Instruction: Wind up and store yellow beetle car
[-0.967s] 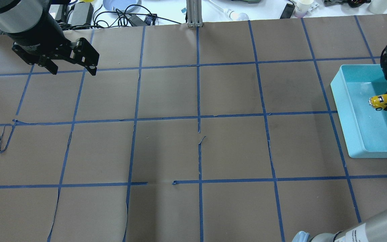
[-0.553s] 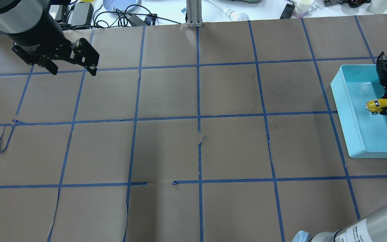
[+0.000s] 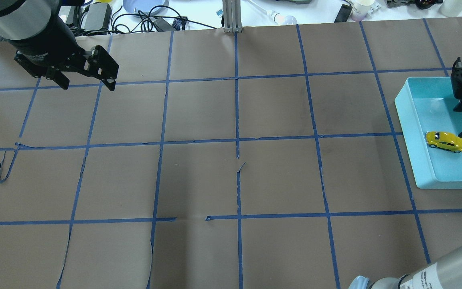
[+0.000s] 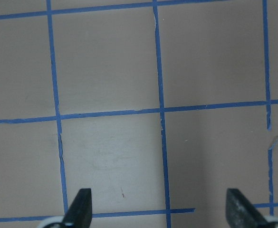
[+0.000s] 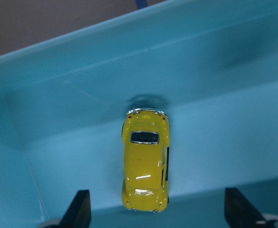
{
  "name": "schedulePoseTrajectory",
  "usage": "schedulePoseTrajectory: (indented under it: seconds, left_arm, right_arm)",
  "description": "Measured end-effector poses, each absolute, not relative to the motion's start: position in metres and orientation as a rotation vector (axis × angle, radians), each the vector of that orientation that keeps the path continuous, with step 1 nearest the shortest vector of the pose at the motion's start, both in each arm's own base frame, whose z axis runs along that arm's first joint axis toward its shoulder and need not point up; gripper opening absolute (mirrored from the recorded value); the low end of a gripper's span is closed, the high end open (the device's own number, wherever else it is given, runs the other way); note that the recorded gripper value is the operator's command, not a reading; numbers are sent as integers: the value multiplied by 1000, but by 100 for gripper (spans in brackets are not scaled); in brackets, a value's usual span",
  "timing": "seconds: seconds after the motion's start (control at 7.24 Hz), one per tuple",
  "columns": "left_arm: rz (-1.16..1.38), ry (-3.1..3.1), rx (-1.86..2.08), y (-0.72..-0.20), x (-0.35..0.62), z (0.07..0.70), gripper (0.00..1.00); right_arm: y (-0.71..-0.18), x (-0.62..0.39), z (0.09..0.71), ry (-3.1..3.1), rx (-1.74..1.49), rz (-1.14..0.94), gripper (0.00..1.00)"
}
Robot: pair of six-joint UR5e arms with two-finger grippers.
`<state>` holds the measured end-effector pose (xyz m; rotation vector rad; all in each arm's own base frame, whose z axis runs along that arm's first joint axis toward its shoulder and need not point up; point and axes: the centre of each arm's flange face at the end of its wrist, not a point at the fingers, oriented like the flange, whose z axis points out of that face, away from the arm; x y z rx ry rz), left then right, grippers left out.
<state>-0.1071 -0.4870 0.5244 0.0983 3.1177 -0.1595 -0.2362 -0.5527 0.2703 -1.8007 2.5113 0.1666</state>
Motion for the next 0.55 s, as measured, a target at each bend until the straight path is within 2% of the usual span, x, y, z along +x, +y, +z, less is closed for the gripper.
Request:
schedulePoseTrajectory:
  seconds: [0.55]
  left_arm:
    - [-160,3116,98,-487,-107,525,100]
  right_arm:
    - [-514,-159,403,2969,-866,64,100]
